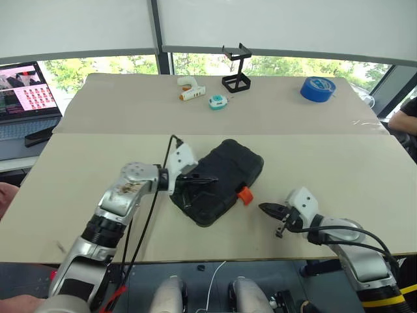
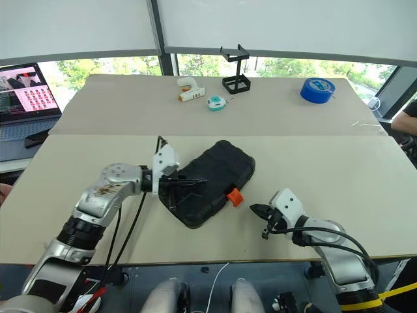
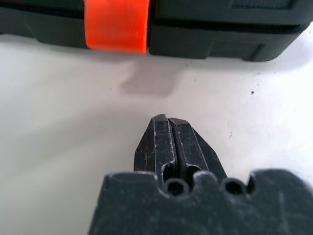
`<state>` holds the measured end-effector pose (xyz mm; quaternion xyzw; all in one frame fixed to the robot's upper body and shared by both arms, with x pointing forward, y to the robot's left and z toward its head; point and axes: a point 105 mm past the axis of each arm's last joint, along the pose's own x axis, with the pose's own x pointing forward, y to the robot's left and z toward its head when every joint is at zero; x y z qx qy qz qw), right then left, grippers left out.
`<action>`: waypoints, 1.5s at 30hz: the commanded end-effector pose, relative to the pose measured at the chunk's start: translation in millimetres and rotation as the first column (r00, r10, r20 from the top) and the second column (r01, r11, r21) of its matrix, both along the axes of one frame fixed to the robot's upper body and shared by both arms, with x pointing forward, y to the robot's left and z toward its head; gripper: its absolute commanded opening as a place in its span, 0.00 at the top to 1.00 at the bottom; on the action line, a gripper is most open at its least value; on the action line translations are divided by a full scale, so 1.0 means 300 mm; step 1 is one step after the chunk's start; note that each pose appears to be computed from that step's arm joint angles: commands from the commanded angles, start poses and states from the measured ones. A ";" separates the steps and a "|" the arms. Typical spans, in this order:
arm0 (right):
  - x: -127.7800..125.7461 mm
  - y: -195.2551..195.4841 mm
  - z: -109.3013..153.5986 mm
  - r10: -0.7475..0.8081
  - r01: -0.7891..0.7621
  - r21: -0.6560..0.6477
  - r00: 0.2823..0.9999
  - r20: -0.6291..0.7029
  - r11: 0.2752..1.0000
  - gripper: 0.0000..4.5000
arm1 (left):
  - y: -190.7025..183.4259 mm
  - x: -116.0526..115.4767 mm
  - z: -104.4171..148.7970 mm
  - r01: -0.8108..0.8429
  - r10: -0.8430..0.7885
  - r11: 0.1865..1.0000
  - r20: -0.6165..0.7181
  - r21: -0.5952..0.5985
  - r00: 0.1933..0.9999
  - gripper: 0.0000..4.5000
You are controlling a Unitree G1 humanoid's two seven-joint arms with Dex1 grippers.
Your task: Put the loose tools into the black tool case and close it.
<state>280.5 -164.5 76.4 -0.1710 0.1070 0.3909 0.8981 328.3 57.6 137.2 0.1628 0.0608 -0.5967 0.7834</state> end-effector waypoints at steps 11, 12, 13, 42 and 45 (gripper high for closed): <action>-0.004 0.083 0.068 0.064 -0.066 0.047 0.997 0.041 0.997 0.99 | -0.004 0.005 -0.140 -0.074 0.082 0.992 -0.078 0.100 0.994 1.00; -0.003 0.086 0.068 0.066 -0.068 0.046 0.997 0.042 0.997 0.99 | -0.001 0.005 -0.143 -0.078 0.087 0.992 -0.080 0.103 0.993 1.00; -0.001 0.088 0.069 0.068 -0.070 0.044 0.997 0.044 0.997 0.99 | 0.002 0.005 -0.145 -0.080 0.089 0.991 -0.082 0.105 0.993 1.00; -0.045 0.071 0.189 0.127 -0.129 0.053 0.991 0.045 0.990 0.99 | 0.006 -0.001 -0.173 -0.078 0.090 0.990 -0.108 0.114 0.990 1.00; -0.028 0.087 0.180 0.135 -0.137 0.052 0.990 0.039 0.989 0.99 | 0.003 0.001 -0.173 -0.077 0.089 0.990 -0.109 0.114 0.990 1.00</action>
